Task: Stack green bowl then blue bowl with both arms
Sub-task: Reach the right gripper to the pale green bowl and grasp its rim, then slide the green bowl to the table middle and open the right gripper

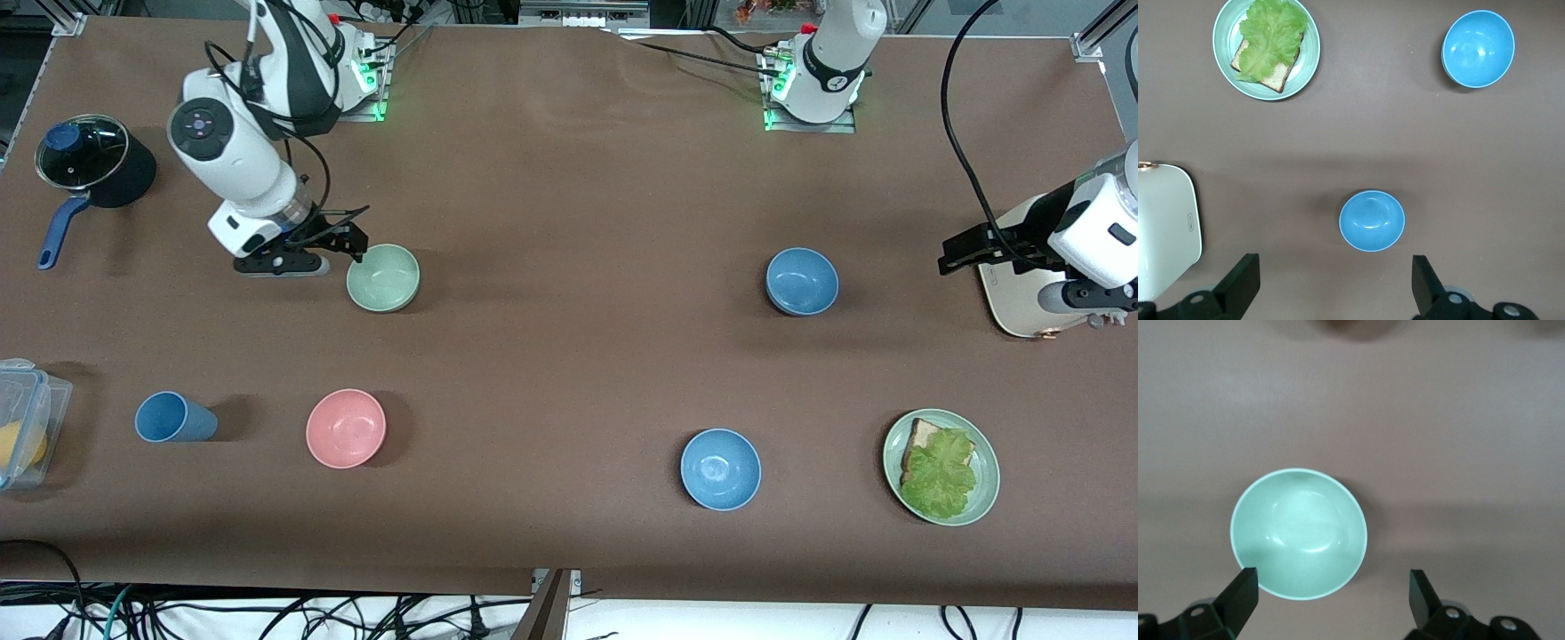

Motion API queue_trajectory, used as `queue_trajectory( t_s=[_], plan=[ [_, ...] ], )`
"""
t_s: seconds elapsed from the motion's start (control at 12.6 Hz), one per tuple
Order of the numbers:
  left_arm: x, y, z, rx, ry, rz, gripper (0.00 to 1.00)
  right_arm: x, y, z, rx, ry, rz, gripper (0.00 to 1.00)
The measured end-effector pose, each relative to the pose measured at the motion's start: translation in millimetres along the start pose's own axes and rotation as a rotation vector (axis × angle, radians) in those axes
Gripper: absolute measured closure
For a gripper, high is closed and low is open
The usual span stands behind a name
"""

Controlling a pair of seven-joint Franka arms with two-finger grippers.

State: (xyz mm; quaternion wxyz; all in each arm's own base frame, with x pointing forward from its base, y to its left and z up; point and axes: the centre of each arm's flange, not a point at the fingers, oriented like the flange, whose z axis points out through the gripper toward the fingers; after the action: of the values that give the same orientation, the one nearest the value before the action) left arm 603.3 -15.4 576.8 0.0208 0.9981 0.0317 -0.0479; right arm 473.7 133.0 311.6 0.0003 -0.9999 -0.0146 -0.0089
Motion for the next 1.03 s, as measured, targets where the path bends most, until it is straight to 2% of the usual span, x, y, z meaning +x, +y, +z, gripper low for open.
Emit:
queue_trajectory(
  t_s=[0.4,0.55,1.03],
  plan=[
    [0.0,0.0,0.0,0.000,0.000,0.000,0.00,-3.6,0.8,56.3,0.014,-0.018,0.003,0.00],
    [0.0,0.0,0.0,0.000,0.000,0.000,0.00,-2.5,1.1,72.0,0.022,-0.014,0.006,0.05],
    [0.0,0.0,0.0,0.000,0.000,0.000,0.00,-3.1,2.2,98.8,0.030,-0.019,0.014,0.79]
  ],
)
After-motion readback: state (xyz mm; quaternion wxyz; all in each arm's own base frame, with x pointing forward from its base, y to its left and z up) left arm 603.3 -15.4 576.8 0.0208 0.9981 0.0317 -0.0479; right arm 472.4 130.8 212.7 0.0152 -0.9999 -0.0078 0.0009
